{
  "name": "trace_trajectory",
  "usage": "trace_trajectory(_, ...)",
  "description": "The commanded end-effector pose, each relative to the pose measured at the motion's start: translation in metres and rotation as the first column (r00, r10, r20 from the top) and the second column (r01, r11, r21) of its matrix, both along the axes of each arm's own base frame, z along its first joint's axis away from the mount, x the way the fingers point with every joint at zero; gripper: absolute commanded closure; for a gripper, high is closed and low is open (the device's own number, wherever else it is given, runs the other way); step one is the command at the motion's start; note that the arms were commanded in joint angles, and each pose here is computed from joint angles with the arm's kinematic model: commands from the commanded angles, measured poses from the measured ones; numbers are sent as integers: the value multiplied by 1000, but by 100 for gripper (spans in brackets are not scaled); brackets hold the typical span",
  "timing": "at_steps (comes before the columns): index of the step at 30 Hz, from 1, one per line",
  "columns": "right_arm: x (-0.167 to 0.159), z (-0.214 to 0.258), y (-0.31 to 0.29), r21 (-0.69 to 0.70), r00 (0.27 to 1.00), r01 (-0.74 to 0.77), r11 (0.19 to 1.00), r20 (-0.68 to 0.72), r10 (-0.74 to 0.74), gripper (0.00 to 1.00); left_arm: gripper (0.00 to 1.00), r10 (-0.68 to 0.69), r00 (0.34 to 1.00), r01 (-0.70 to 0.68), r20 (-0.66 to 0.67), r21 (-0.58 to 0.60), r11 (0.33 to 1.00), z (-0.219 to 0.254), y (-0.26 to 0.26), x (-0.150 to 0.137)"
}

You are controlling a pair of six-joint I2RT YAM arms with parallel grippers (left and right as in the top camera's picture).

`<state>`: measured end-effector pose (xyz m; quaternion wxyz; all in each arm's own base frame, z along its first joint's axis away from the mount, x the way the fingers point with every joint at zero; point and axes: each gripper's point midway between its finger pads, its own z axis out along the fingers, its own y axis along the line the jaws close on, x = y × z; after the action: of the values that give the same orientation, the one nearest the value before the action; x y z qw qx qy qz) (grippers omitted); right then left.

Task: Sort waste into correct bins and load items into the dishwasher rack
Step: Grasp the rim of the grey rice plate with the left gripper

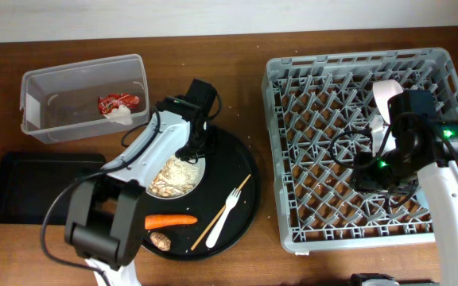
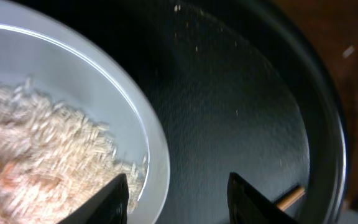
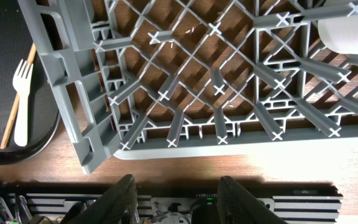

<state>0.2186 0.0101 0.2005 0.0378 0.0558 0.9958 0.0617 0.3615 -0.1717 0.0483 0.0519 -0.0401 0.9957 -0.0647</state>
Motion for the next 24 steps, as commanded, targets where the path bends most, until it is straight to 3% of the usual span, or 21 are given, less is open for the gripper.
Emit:
trace_trajectory(1,-3,1,4,11,1000,-18,1000,6,18,54,50,37,998,-37,-41,9,999,-26,-3,3)
trace_trajectory(4,-3,1,3,11,1000,-18,1000,6,18,54,50,38,998,-37,-60,19,999,-42,-3,4)
trace_trajectory(6,-3,1,3,11,1000,-18,1000,6,18,54,61,40,999,-39,-37,29,999,-43,-2,9)
trace_trajectory(12,-3,1,3,11,1000,-18,1000,6,18,54,68,41,996,-34,-79,81,996,-61,5,2)
trace_trajectory(15,-3,1,3,10,1000,-18,1000,6,18,54,89,41,995,-32,-93,89,996,-62,6,-1)
trace_trajectory(16,-3,1,3,10,1000,-18,1000,6,18,53,92,41,994,-32,-100,93,995,-62,7,-3)
trace_trajectory(20,-3,1,3,10,1000,-18,1000,6,18,54,99,46,992,-32,-120,123,992,-62,14,-9)
trace_trajectory(24,-3,1,3,10,1000,-18,1000,6,18,54,99,51,989,-27,-136,178,984,-60,25,-14)
